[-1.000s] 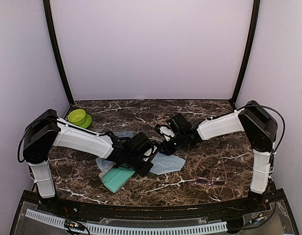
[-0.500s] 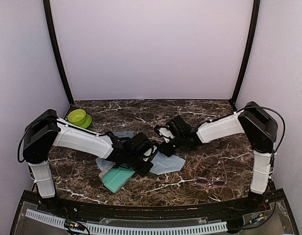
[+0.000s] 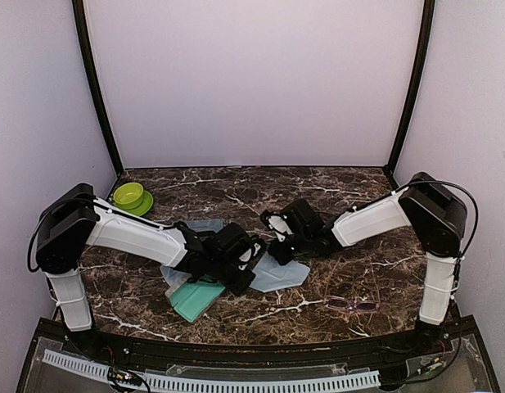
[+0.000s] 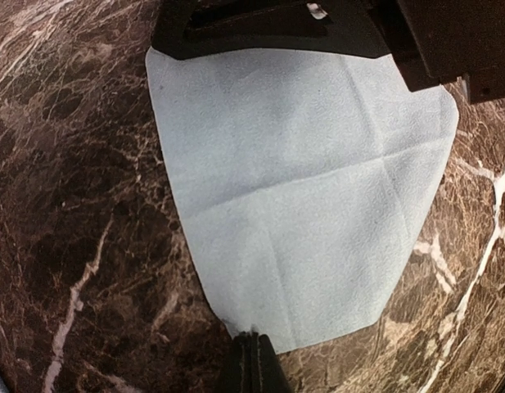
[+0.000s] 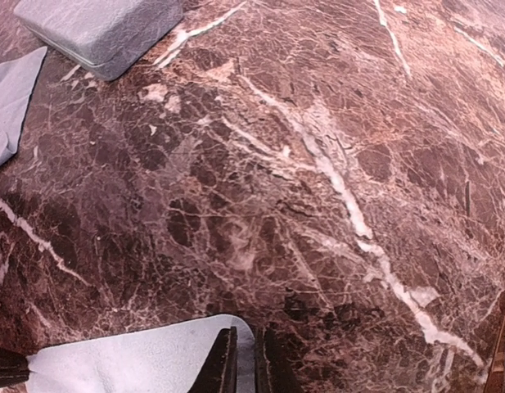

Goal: Organize the sunglasses
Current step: Adjust the glasses cleaning cloth.

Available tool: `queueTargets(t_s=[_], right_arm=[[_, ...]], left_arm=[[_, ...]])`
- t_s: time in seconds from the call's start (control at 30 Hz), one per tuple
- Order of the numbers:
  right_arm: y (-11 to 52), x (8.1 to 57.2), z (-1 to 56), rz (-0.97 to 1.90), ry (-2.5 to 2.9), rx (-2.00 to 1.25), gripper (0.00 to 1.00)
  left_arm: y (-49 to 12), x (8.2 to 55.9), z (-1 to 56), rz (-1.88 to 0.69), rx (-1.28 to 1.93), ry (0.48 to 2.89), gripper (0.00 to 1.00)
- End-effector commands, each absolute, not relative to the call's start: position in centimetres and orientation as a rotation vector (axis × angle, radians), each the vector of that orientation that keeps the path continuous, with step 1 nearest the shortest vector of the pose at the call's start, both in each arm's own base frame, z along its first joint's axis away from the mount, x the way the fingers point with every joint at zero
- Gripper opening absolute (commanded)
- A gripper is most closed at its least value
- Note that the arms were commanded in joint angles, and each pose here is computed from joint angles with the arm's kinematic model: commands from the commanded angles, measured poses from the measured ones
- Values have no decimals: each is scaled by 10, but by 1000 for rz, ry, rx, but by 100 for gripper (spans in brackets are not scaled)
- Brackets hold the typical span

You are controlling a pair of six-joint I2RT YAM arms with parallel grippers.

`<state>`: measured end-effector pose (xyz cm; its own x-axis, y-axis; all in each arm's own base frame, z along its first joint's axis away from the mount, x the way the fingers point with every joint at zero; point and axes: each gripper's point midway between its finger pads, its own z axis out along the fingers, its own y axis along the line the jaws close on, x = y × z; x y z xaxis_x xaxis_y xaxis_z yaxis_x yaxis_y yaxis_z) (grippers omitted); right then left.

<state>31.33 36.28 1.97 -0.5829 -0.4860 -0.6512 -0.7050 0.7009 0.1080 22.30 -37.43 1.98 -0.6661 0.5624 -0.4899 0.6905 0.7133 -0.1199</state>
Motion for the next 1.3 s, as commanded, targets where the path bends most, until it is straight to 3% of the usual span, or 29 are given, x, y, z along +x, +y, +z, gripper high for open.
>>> queueTargets(t_s=[0.0,0.1,0.4,0.83,1.07,1.27], right_arm=[[348,279,-14,483,2447,-946,6],[349,279,-9,502,2434,-933,0],[346,288,27,522,2360,-847,0],[348,292,87,669,2225,-750,0],[341,295,81,640,2264,-733,0],[342,301,65,638,2342,-735,20]], left_arm=[[-363,215,17,-390,962,2524,0],[-364,217,17,-390,956,2516,0],[-367,219,28,-407,968,2473,0],[-394,218,85,-559,1109,2256,0],[-396,217,93,-568,1137,2234,0],[-389,208,74,-591,1106,2327,0]])
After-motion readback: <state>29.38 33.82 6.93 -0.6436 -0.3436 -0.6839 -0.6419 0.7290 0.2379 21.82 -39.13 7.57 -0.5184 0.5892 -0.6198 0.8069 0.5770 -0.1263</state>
